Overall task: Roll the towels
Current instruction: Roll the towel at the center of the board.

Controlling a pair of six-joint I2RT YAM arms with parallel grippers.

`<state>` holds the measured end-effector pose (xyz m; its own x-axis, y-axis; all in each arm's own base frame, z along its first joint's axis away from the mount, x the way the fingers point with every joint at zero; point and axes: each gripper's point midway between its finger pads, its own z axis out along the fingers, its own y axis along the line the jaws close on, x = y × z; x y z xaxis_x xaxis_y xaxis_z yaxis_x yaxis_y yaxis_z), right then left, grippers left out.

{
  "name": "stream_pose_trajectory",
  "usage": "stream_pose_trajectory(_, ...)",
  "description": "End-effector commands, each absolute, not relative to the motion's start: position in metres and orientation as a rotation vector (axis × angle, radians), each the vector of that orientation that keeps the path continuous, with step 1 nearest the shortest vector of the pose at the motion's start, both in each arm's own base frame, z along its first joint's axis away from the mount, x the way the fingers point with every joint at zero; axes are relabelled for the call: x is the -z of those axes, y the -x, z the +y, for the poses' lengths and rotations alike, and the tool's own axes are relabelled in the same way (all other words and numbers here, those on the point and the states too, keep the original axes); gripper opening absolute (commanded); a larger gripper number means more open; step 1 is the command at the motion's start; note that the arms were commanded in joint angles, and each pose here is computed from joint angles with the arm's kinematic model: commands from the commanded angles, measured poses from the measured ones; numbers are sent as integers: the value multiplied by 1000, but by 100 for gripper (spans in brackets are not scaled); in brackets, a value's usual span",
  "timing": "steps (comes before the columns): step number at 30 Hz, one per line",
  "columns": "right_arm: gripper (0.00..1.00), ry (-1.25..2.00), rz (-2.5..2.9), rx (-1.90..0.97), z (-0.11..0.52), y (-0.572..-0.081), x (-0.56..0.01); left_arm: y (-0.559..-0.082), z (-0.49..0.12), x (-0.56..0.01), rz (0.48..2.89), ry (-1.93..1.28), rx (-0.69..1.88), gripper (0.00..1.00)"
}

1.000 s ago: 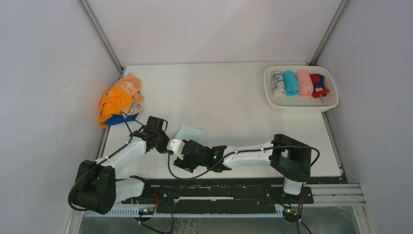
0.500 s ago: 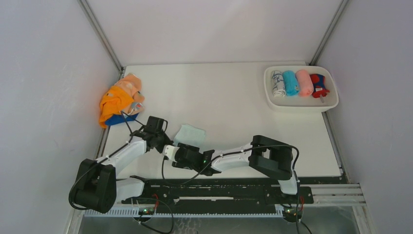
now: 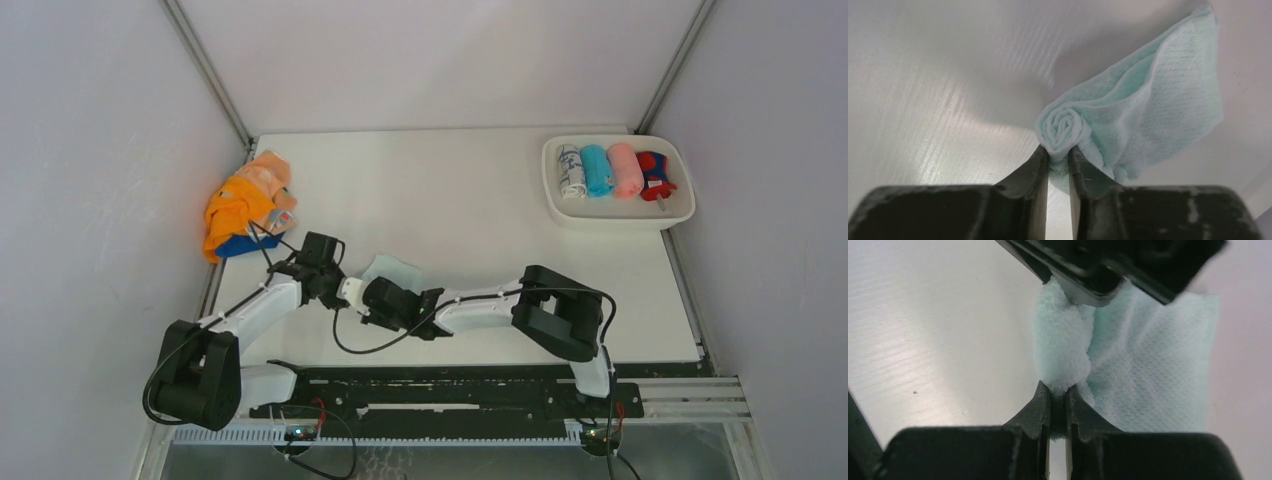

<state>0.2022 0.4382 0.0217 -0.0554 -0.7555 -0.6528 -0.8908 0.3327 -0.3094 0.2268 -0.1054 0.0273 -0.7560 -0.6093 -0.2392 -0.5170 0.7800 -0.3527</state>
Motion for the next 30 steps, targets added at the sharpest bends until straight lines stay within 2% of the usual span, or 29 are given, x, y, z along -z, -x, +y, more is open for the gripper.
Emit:
stream_pose_trajectory(1, 0, 1497, 2098, -584, 426, -165, -3, -249, -102, -52, 2554, 839, 382, 29)
stream_pose_trajectory(4, 0, 1423, 2185, -832, 428, -162, -15, -253, -99, -64, 2497, 868, 402, 47)
stream_pose_trajectory(10, 0, 1203, 2348, -1273, 427, -168, -33, -250, -90, -82, 2380, 936, 457, 68)
stream_pose_trajectory(17, 0, 811, 2482, -1671, 415, -185, -37, -240, -105, -88, 2342, 945, 625, 75)
stream_pose_trajectory(30, 0, 302, 2684, -1703, 377, -201, 2, -232, -150, -70, 2368, 944, 841, 75)
